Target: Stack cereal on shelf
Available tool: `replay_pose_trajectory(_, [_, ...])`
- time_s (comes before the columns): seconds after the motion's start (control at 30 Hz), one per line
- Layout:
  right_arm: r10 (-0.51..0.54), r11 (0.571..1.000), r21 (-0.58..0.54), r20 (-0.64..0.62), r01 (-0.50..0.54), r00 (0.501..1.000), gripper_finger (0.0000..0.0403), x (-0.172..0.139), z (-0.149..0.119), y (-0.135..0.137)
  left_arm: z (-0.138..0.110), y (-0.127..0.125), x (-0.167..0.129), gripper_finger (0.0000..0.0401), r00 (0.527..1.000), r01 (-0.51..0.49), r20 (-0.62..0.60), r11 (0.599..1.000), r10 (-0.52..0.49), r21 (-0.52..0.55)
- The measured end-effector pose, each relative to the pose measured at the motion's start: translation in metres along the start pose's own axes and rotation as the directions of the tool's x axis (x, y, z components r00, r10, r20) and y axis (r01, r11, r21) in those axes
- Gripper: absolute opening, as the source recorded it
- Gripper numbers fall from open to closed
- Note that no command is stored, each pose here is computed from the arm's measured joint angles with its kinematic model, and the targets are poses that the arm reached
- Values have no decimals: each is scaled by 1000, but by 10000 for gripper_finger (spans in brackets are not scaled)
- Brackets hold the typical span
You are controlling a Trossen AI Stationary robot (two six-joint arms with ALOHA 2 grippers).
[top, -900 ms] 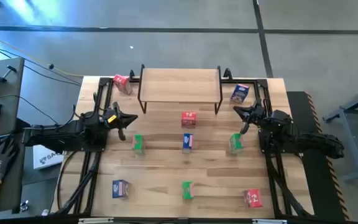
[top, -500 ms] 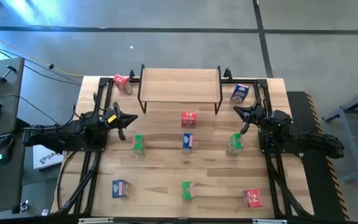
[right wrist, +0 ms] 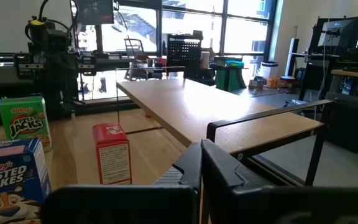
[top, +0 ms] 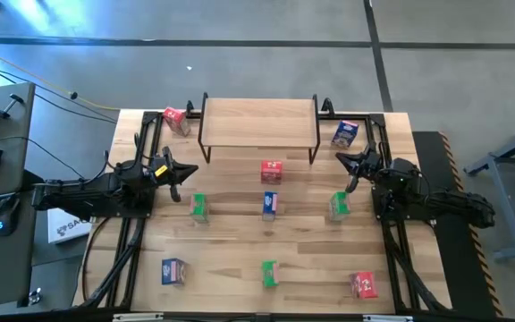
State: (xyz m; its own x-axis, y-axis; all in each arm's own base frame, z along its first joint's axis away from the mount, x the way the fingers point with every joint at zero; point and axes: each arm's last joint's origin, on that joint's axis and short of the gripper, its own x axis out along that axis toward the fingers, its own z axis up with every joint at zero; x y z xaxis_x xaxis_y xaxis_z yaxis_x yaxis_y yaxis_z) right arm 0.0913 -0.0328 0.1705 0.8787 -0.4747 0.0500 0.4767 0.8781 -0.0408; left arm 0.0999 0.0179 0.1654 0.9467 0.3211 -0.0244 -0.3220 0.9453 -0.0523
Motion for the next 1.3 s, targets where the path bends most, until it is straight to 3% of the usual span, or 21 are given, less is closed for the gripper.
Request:
replay_pose_trajectory(0.57, [0, 1000, 0, 0, 0, 1000, 0, 0, 0, 0, 0, 0, 0, 0, 1000, 0, 2, 1000, 0, 0])
replay_pose_trajectory(0.8, [0, 1000, 0, 0, 0, 1000, 0, 0, 0, 0, 14, -1, -1, 0, 990, 10, 141, 1000, -6, -24])
replay_pose_trajectory(0.97, [0, 1000, 0, 0, 0, 1000, 0, 0, 0, 0, 18, -3, -1, 0, 980, 114, 181, 978, -82, -174])
replay_pose_trajectory(1.07, [0, 1000, 0, 0, 0, 1000, 0, 0, 0, 0, 17, -3, 0, 0, 983, 114, 166, 964, -75, -240])
replay_pose_trajectory(1.17, [0, 1000, 0, 0, 0, 1000, 0, 0, 0, 0, 22, -4, 2, 1, 972, 136, 217, 967, -88, -217])
replay_pose_trajectory(1.3, [0, 1000, 0, 0, 0, 1000, 0, 0, 0, 0, 35, -8, 4, 1, 942, 258, 275, 938, -191, -230])
